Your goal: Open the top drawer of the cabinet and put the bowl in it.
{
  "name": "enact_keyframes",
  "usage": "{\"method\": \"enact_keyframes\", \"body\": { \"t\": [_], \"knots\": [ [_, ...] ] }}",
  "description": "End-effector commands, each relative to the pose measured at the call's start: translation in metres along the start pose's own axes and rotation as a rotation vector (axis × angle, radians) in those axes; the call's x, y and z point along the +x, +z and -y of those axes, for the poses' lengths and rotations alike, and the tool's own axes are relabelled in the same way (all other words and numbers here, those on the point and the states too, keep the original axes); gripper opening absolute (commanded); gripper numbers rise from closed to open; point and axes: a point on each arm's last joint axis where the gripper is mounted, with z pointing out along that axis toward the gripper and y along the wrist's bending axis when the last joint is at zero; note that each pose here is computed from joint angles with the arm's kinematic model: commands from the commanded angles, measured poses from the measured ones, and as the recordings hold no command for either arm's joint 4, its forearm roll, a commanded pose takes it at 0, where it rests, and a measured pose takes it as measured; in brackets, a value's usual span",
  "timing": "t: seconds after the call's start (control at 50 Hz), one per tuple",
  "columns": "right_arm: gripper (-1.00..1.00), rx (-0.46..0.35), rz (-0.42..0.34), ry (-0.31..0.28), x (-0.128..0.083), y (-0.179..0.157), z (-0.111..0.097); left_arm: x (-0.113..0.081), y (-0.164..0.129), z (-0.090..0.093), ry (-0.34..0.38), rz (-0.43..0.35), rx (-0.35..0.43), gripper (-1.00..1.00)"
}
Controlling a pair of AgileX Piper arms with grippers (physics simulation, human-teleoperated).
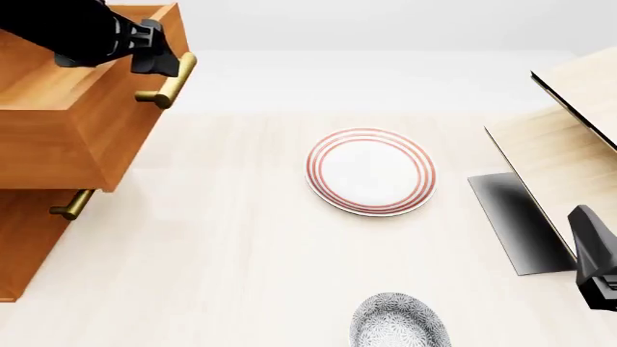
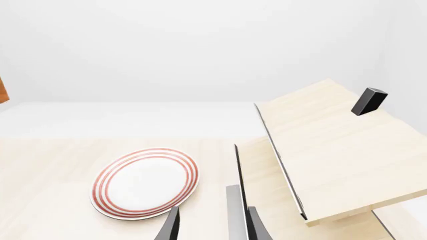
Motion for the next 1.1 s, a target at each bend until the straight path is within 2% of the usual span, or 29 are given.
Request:
{"method": "enact_keyframes", "body": {
  "t": [0.02, 0.14, 0.16, 0.3, 0.36, 0.5, 0.62, 0.66, 0.86, 1.1],
  "knots": [
    [1.00, 0.000, 0.001, -0.001, 0.000, 0.000, 0.000, -0.004, -0.001, 0.015, 0.038, 0.010, 0.041, 1.00],
    [1.00, 0.001, 0.001, -0.001, 0.000, 0.000, 0.000, -0.005, -0.003, 0.016, 0.053, 0.011, 0.043, 1.00],
    [1.00, 0.000, 0.001, -0.001, 0.000, 0.000, 0.000, -0.007, -0.004, 0.023, 0.053, 0.018, 0.060, 1.00],
    [1.00, 0.000, 0.001, -0.001, 0.000, 0.000, 0.000, -0.005, 0.002, 0.026, 0.069, 0.000, 0.066, 1.00],
    [1.00, 0.000, 0.001, -0.001, 0.000, 0.000, 0.000, -0.005, 0.007, 0.036, 0.088, -0.008, 0.088, 1.00],
    [1.00, 0.000, 0.001, -0.001, 0.000, 0.000, 0.000, -0.003, 0.012, 0.040, 0.094, -0.019, 0.096, 1.00],
    [1.00, 0.001, 0.001, -0.001, 0.000, 0.000, 0.000, -0.002, -0.010, 0.007, 0.031, 0.028, 0.022, 1.00],
    [1.00, 0.001, 0.001, -0.001, 0.000, 0.000, 0.000, -0.001, -0.016, 0.004, 0.014, 0.042, 0.015, 1.00],
    [1.00, 0.001, 0.001, 0.000, 0.000, 0.000, 0.000, 0.002, -0.028, 0.000, 0.023, 0.057, 0.003, 1.00],
    [1.00, 0.000, 0.001, -0.001, 0.000, 0.000, 0.000, 0.002, -0.037, 0.005, 0.060, 0.067, 0.020, 1.00]
  ]
}}
